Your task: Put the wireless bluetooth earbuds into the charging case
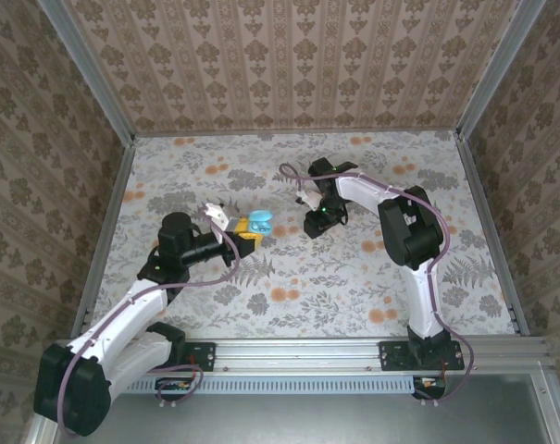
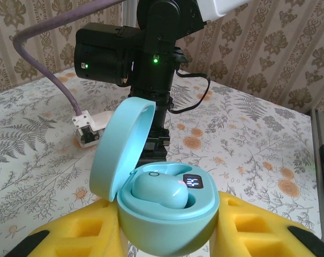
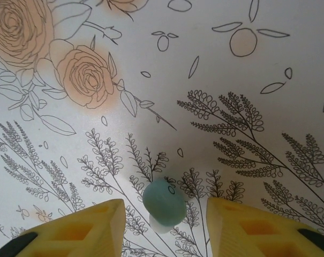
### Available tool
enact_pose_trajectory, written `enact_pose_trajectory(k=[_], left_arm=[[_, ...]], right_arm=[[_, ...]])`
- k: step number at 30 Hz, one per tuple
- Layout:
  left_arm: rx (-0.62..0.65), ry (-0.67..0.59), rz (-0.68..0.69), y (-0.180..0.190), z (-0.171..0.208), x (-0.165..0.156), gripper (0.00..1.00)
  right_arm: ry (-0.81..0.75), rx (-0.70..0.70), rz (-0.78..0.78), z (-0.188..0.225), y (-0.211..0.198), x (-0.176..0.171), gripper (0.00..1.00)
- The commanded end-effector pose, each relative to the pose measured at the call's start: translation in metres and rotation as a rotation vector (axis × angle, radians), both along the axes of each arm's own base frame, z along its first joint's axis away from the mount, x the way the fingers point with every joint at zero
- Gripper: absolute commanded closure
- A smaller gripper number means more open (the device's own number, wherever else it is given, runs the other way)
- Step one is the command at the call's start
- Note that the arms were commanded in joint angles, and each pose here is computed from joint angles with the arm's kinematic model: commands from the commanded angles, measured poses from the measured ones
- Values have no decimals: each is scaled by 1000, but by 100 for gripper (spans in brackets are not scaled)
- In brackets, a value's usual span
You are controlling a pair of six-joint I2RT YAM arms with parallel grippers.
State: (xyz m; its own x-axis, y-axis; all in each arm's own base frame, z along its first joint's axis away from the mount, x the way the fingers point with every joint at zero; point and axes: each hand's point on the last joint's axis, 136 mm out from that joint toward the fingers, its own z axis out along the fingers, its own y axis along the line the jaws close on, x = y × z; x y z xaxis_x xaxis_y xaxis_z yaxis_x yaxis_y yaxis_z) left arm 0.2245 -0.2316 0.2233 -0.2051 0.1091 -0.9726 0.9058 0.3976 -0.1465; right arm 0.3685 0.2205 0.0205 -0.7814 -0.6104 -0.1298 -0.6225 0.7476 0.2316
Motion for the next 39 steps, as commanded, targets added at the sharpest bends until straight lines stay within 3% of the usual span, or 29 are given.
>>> enact_pose_trajectory(k=[1,13,22,32,39], left_arm=[[-15,-60,-8,-1,17,4,64],[-14,-59,-7,-2,17,5,64],[-20,-61,-9,-2,18,5,64],[-45,-60,-19,-3,22,3,64],[-54,-59,-23,-5,22,1,64]], right_arm=[[28,-30,9,-6,0,-5,60],[38,-9,-72,2,4,-4,76],[14,21,-180,29,-1,-15,82],[-118,52,-332,107,-12,-35,83],[-298,84,-325,179,1,-51,81]])
